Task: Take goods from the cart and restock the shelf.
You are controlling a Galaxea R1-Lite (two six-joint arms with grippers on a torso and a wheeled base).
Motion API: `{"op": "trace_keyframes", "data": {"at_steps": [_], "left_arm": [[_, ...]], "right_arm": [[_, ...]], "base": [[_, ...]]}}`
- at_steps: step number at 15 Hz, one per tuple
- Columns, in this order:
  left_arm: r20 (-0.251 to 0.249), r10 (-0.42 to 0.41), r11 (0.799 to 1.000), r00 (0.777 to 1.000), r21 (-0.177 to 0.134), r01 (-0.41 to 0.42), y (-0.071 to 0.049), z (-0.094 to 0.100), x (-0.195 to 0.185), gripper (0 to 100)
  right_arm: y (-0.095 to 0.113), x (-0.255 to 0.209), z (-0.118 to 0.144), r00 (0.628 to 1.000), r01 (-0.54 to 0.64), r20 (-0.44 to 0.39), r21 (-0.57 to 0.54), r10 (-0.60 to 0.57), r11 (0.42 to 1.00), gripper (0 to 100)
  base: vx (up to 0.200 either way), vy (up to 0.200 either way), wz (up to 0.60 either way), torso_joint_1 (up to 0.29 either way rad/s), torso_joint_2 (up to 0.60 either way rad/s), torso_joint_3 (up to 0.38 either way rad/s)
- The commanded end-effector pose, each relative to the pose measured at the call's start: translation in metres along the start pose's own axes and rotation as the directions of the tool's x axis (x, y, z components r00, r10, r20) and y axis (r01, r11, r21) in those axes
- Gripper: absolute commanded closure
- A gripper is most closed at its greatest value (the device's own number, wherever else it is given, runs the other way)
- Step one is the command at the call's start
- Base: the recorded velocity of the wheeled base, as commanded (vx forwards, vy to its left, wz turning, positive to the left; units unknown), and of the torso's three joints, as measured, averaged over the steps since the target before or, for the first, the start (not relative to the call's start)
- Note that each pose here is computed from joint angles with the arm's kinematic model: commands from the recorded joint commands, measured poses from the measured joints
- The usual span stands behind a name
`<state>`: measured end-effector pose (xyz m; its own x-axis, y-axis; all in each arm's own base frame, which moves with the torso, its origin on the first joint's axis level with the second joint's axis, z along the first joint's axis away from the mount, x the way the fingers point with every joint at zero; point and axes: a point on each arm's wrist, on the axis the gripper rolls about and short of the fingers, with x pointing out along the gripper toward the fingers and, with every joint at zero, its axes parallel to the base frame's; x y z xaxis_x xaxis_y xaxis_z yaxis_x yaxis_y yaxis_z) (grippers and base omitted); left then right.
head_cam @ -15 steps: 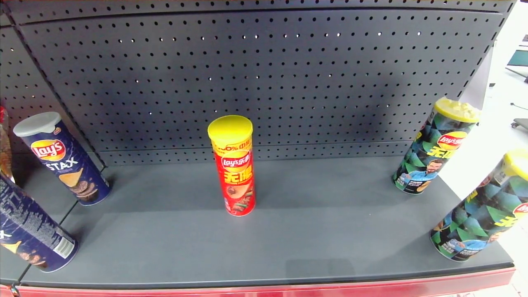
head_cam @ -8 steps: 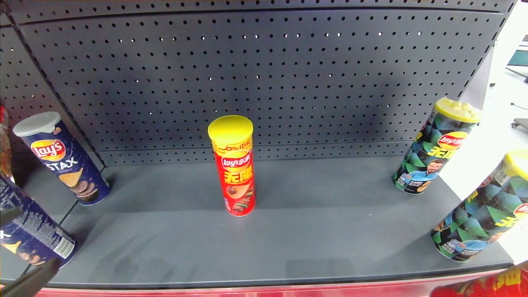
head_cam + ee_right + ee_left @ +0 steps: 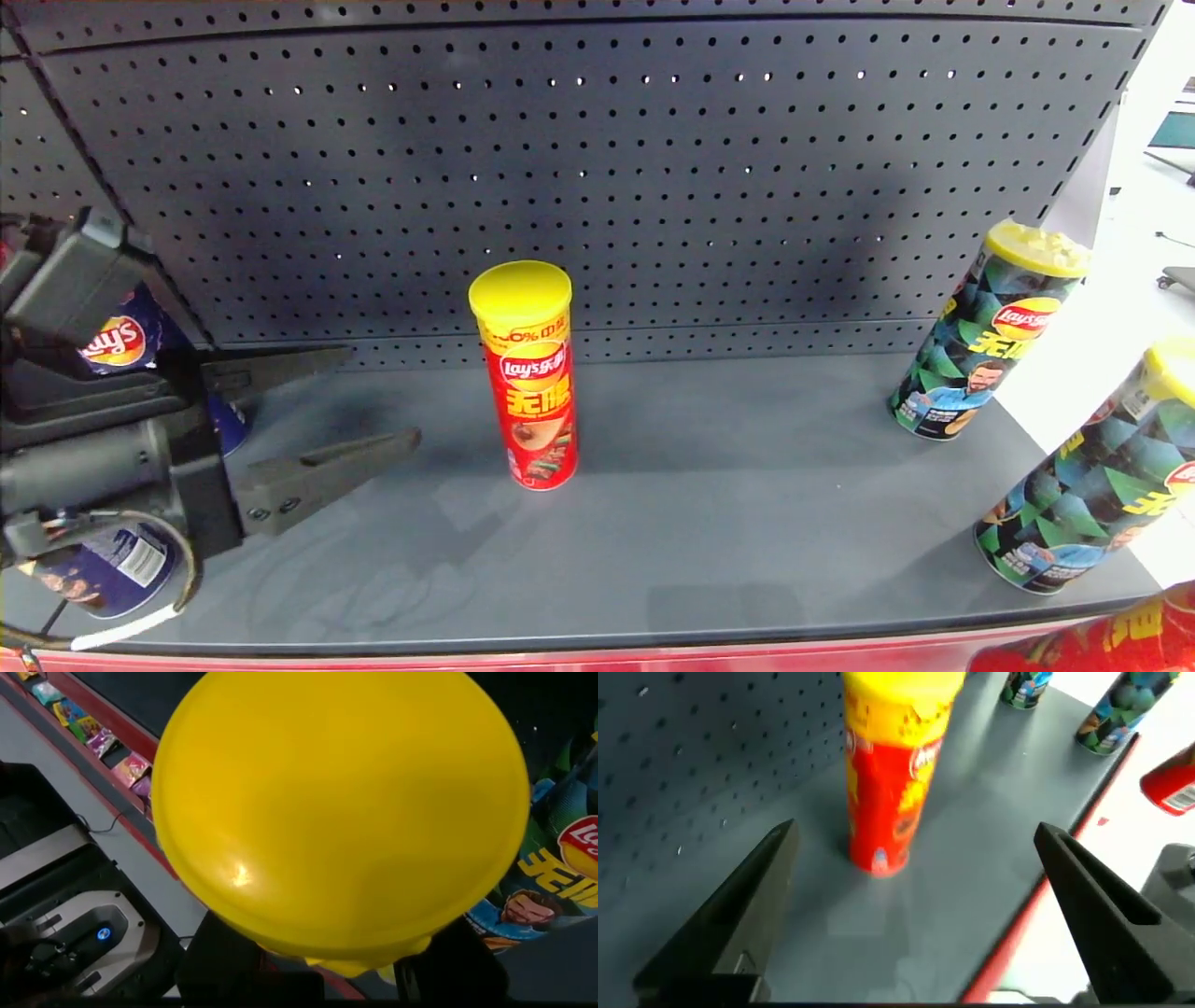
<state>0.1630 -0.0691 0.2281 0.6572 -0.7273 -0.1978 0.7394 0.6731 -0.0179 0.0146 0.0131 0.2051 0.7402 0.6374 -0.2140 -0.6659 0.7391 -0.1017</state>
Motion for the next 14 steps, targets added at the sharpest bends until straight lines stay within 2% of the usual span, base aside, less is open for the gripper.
{"op": "trace_keyframes", "data": {"at_steps": [1, 3, 7, 9, 12, 14], "left_arm": [[-0.063, -0.020, 1.000, 0.998, 0.004, 0.020, 0.018, -0.008, 0.041, 0], [-0.074, -0.035, 0.999, 0.997, 0.017, 0.036, 0.023, -0.010, 0.056, 0], [-0.079, -0.097, 0.995, 0.992, 0.018, 0.099, 0.028, -0.005, 0.085, 0], [-0.087, -0.107, 0.994, 0.990, 0.018, 0.109, 0.030, -0.005, 0.095, 0], [-0.093, -0.109, 0.993, 0.990, 0.038, 0.113, 0.036, -0.005, 0.108, 0], [-0.094, -0.115, 0.992, 0.989, 0.037, 0.119, 0.039, -0.004, 0.115, 0]], "right_arm": [[0.000, 0.000, 0.000, 1.000, 0.000, 0.000, 0.005, 0.000, 1.000, 100], [0.000, -0.001, 0.000, 1.000, 0.003, 0.005, 0.006, -0.003, 1.000, 100], [0.001, -0.003, 0.000, 1.000, 0.008, 0.014, 0.007, -0.008, 1.000, 100], [0.000, -0.003, 0.000, 1.000, 0.006, 0.014, 0.012, -0.006, 1.000, 100], [0.000, -0.003, 0.000, 1.000, 0.009, 0.015, 0.013, -0.009, 1.000, 100], [0.000, -0.003, 0.000, 1.000, 0.015, 0.015, 0.014, -0.015, 1.000, 100]], "base": [[0.000, 0.000, 0.00, 0.000, 0.00, 0.000], [0.000, 0.000, 0.00, 0.000, 0.00, 0.000], [0.000, 0.000, 0.00, 0.000, 0.00, 0.000], [0.000, 0.000, 0.00, 0.000, 0.00, 0.000], [0.000, 0.000, 0.00, 0.000, 0.00, 0.000], [0.000, 0.000, 0.00, 0.000, 0.00, 0.000]]}}
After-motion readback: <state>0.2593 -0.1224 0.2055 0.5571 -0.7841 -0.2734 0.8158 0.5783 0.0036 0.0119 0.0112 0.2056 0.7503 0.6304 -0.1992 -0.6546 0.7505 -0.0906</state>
